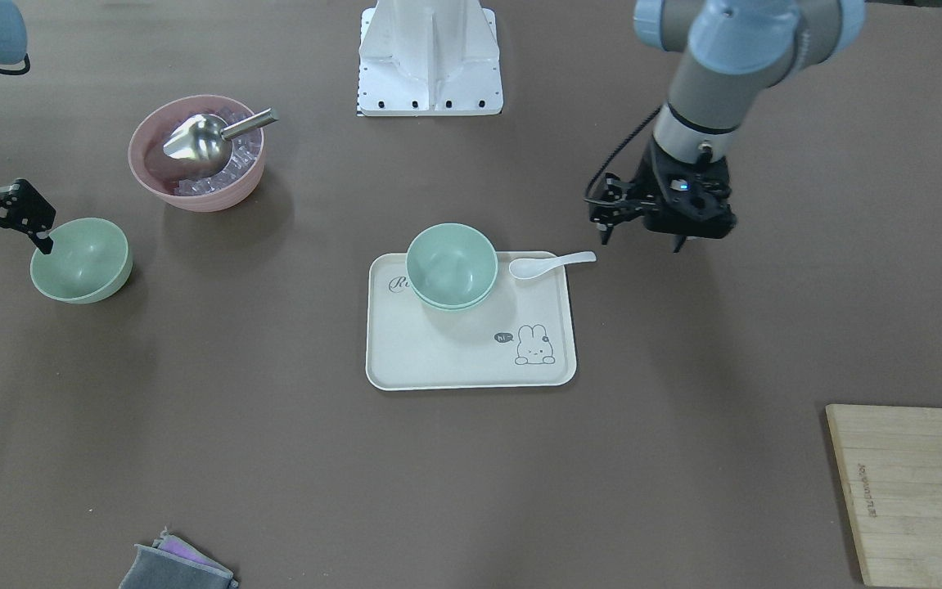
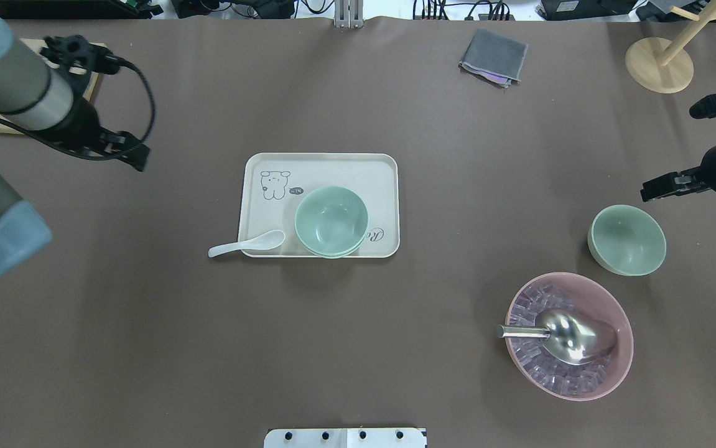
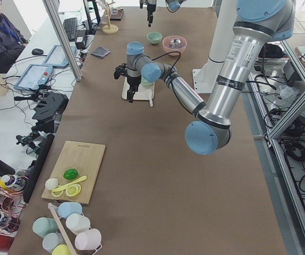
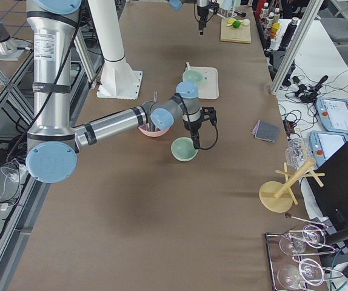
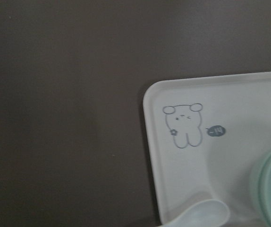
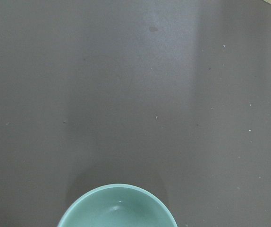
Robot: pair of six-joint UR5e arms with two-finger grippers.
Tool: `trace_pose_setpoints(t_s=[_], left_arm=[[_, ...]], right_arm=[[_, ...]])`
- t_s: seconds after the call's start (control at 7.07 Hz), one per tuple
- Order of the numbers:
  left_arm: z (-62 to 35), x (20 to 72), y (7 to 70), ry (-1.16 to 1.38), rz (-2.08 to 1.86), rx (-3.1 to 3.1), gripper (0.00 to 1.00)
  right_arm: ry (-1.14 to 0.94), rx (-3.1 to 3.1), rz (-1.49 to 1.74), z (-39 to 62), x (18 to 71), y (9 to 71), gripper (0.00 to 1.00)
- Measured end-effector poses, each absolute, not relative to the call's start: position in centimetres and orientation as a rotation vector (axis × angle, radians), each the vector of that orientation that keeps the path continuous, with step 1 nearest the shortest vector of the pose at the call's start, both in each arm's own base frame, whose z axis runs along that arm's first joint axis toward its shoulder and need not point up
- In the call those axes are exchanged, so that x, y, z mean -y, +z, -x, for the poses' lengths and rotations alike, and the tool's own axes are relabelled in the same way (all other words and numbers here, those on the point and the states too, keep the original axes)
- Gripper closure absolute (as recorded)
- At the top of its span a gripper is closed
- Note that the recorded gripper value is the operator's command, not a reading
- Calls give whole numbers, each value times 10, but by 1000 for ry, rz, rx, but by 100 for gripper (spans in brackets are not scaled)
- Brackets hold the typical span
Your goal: Stack green bowls together
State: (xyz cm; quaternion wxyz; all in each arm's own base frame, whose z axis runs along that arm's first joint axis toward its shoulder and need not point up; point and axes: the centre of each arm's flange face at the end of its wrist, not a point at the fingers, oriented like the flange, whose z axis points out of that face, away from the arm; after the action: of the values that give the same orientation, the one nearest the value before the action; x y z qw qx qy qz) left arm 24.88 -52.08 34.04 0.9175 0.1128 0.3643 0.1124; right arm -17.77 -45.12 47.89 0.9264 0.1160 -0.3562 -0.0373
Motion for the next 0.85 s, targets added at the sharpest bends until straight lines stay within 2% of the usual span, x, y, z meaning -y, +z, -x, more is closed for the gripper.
trace_pose_setpoints(t_s=[0.28, 0.42, 0.57, 0.85], left_arm=[[-109, 546, 457, 403, -237, -696, 1], [-69, 542, 510, 455, -209, -693, 1], [-47, 536, 545, 473, -182, -697, 1], [-33, 524, 577, 472, -144, -704, 1]], right_arm=[[-84, 733, -236, 177, 448, 501, 2], [-83, 744, -246, 178, 447, 523, 5], [-73, 759, -250, 180, 445, 550, 6], [-56, 777, -222, 192, 438, 578, 14]])
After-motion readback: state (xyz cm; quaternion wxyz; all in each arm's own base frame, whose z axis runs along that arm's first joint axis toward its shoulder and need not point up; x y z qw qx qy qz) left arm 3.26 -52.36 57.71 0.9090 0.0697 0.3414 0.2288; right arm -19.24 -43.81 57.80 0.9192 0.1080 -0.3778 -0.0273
